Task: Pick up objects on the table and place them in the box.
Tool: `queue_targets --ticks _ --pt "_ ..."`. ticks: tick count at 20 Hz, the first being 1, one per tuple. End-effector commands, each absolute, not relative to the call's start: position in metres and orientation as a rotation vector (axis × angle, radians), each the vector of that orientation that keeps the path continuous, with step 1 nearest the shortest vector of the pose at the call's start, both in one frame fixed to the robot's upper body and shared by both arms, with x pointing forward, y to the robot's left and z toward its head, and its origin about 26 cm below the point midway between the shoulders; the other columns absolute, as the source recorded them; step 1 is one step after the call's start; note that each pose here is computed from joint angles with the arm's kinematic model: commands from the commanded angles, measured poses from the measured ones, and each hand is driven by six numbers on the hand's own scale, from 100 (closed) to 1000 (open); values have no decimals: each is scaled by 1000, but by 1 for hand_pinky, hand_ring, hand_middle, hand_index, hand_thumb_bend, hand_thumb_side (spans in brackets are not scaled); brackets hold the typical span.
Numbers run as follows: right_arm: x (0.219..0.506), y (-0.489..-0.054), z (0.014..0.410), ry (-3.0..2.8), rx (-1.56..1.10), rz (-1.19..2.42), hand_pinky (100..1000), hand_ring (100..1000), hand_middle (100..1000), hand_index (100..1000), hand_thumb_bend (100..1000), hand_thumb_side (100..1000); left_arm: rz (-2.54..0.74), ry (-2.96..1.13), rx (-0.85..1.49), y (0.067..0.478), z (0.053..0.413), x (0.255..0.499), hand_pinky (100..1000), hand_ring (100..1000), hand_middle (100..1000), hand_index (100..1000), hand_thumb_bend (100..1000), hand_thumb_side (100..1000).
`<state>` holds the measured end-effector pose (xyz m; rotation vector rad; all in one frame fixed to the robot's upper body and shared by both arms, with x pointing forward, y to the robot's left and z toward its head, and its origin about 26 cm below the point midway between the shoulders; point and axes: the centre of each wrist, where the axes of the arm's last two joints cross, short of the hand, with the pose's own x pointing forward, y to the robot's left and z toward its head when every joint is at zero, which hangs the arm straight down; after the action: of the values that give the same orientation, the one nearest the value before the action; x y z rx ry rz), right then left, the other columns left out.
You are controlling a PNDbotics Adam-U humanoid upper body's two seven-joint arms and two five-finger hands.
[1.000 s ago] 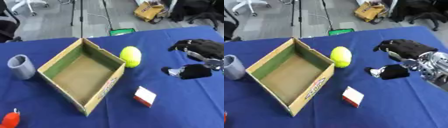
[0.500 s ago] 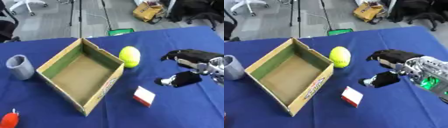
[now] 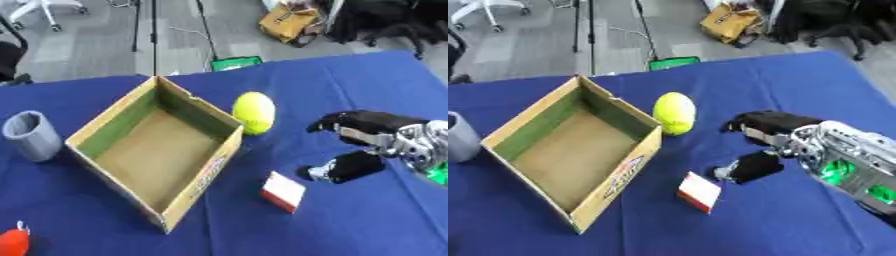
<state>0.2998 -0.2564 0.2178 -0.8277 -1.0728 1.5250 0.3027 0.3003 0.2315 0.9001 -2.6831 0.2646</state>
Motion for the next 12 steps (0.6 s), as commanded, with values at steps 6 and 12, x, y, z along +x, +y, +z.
queue_targets --ticks 6,12 --pt "308 -257 203 -1025 -824 1532 956 990 906 958 564 734 278 -2708 907 302 239 300 927 911 924 979 100 1000" --pt "313 -253 194 -1012 -814 1551 964 998 908 961 580 715 281 -2710 901 301 239 300 928 910 918 975 100 1000"
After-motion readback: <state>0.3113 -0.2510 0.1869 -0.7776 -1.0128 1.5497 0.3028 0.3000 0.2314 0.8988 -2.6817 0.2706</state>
